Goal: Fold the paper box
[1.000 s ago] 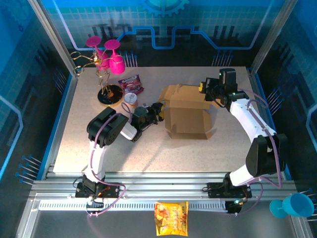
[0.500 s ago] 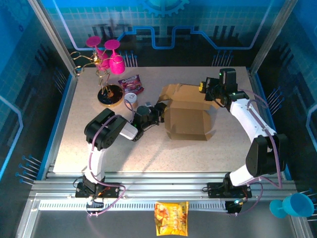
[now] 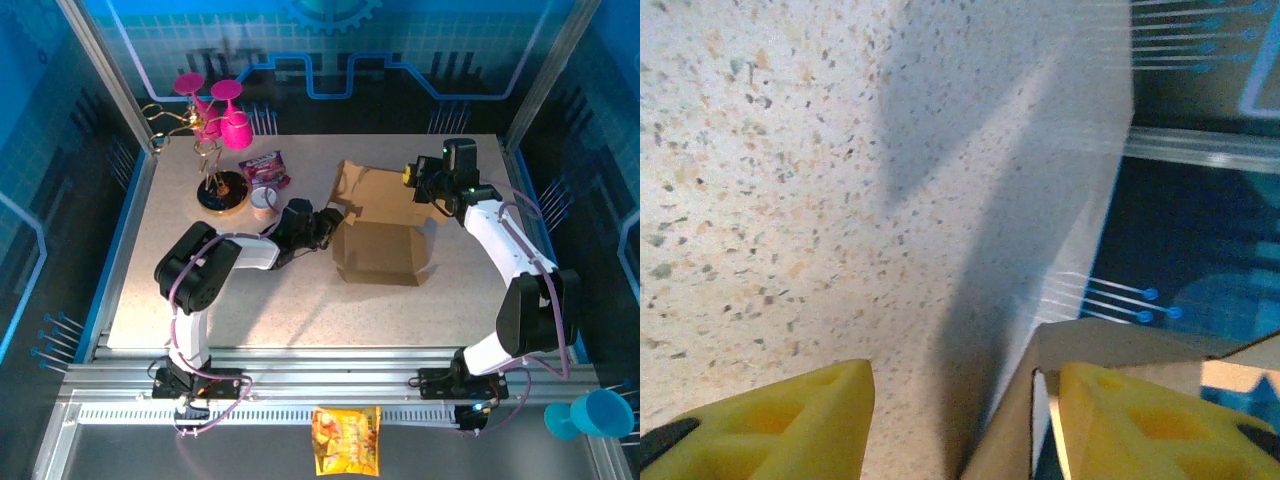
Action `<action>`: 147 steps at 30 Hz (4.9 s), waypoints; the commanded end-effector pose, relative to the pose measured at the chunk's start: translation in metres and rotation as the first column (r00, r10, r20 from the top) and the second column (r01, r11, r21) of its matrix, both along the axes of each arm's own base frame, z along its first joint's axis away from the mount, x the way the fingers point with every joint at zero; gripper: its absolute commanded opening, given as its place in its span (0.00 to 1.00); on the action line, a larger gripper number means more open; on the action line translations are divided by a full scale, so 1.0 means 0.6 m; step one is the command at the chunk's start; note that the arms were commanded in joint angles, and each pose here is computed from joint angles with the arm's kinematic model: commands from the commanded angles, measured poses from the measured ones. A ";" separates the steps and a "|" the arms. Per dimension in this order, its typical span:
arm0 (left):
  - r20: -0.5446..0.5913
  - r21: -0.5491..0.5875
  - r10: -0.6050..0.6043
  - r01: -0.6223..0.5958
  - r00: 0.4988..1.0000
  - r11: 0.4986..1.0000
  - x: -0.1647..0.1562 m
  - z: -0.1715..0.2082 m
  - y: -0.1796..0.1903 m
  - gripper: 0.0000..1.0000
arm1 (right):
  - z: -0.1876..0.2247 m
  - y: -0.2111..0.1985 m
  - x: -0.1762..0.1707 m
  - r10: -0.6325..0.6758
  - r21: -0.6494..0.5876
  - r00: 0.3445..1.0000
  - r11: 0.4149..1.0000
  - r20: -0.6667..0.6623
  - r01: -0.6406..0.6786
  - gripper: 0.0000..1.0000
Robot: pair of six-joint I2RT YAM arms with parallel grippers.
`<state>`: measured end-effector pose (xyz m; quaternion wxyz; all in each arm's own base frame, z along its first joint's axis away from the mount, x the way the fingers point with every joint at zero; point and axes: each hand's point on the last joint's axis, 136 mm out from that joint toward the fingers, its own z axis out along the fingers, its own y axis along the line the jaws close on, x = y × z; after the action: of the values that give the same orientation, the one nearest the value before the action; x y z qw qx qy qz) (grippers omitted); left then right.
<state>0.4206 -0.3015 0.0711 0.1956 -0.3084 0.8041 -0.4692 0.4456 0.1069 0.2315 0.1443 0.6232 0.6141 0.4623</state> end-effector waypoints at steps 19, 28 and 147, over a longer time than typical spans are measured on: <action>-0.079 0.099 -0.158 0.165 0.984 0.981 -0.200 0.075 0.081 0.67 | -0.036 0.020 0.051 0.139 -0.185 0.982 0.976 0.130 -0.113 0.00; -0.011 0.286 -0.163 0.159 0.987 0.945 -0.180 0.175 0.187 0.49 | -0.061 0.053 0.045 0.239 -0.232 0.958 0.952 0.159 -0.199 0.00; 0.313 0.652 -0.459 0.163 0.831 0.740 0.032 0.060 -0.005 0.53 | -0.151 0.075 0.059 0.304 -0.165 0.788 0.953 0.535 -0.256 0.00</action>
<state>0.4257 -0.3004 0.0861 0.3381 0.0512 0.9002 -0.2696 0.4818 0.1555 0.1515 0.2772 0.3423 0.6576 0.6112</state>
